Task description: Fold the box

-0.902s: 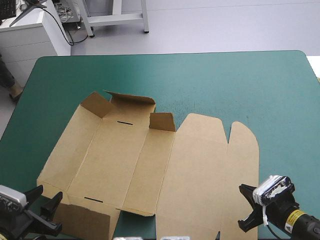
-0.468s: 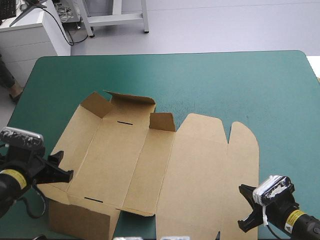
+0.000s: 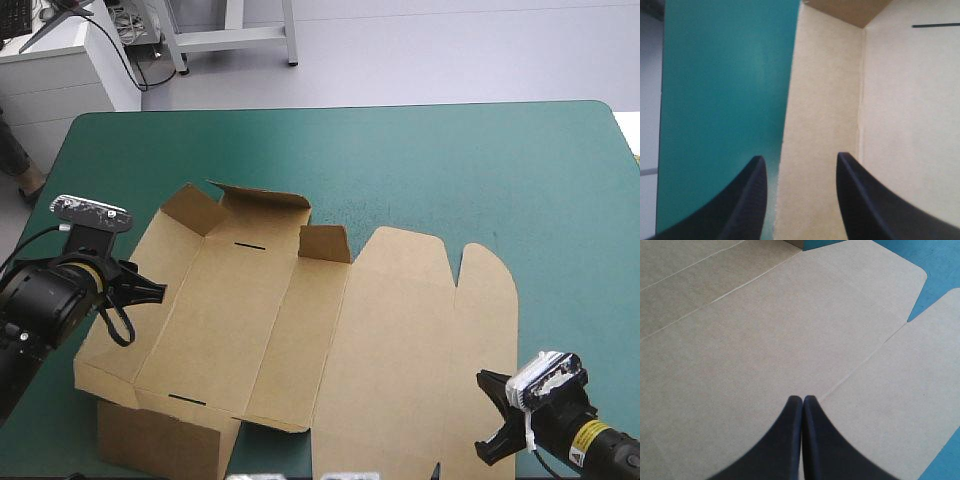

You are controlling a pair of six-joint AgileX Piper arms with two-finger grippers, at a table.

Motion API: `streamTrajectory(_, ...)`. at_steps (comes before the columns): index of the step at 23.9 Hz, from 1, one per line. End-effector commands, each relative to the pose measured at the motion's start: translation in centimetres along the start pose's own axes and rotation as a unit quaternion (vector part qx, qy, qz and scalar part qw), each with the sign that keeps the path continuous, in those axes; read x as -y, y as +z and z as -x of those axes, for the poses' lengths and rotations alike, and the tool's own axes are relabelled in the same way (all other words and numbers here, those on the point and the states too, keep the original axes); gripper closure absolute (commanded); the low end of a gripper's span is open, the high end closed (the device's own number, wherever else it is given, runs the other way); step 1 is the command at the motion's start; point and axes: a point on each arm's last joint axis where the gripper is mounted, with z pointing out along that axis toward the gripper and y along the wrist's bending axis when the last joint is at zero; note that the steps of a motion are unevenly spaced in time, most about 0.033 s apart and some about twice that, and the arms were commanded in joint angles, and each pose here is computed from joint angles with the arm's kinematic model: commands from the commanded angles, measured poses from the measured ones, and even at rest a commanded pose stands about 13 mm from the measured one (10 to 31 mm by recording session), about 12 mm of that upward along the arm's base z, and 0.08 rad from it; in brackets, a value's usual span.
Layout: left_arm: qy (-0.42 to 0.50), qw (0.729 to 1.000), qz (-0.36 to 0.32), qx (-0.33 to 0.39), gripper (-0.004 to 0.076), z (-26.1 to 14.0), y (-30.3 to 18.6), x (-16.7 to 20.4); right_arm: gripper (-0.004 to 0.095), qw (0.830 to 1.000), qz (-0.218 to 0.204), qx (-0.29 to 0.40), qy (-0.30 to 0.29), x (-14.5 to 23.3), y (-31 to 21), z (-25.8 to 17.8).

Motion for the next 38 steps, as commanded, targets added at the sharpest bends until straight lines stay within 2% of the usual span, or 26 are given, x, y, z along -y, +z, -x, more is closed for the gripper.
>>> streamTrajectory(1,-0.014,1.0,0.005,0.011,0.0409,1.0,0.6,-1.8,0.0923,0.999,0.001,0.045,-0.003,0.0,-0.4,1.4)
streamTrajectory(6,-0.041,0.996,-0.061,-0.044,0.0409,0.4,3.6,-4.0,0.0923,0.999,0.0,0.045,-0.005,0.0,-0.4,1.4)
streamTrajectory(10,-0.097,0.987,-0.122,-0.049,0.0409,0.1,6.1,-6.3,0.0924,0.999,0.002,0.045,-0.003,-0.1,-0.4,1.4)
streamTrajectory(15,-0.141,0.98,-0.12,-0.07,0.0409,-0.8,7.9,-8.6,0.0924,0.999,0.002,0.045,-0.004,-0.1,-0.4,1.4)
streamTrajectory(18,-0.111,0.978,-0.138,-0.108,0.0409,-1.6,8.9,-9.0,0.0925,0.999,0.002,0.045,-0.005,-0.1,-0.4,1.4)
streamTrajectory(21,-0.114,0.978,-0.138,-0.106,0.0409,-1.5,9.2,-9.1,0.0925,0.999,0.002,0.045,-0.01,-0.1,-0.4,1.4)
streamTrajectory(24,-0.134,0.971,-0.178,-0.086,0.0409,-1.0,9.0,-8.4,0.0925,0.999,0.002,0.045,-0.01,-0.1,-0.4,1.4)
streamTrajectory(26,-0.068,0.971,-0.217,-0.068,0.0409,-0.9,8.8,-7.8,0.0925,0.999,0.002,0.045,-0.01,-0.1,-0.4,1.4)
streamTrajectory(28,-0.023,0.972,-0.227,-0.065,0.0408,-1.0,8.9,-7.8,0.0925,0.999,0.002,0.045,-0.01,-0.1,-0.4,1.4)
streamTrajectory(31,-0.048,0.976,-0.201,-0.062,0.0407,-1.6,9.6,-9.5,0.0925,0.999,0.002,0.045,-0.01,-0.1,-0.4,1.4)
streamTrajectory(36,-0.099,0.966,-0.223,-0.083,0.0366,-2.6,11.0,-10.8,0.0927,0.999,0.002,0.045,-0.014,-0.1,-0.4,1.4)
streamTrajectory(38,-0.092,0.964,-0.235,-0.087,0.0336,-2.8,11.6,-10.9,0.0927,0.999,0.002,0.045,-0.017,-0.1,-0.4,1.4)
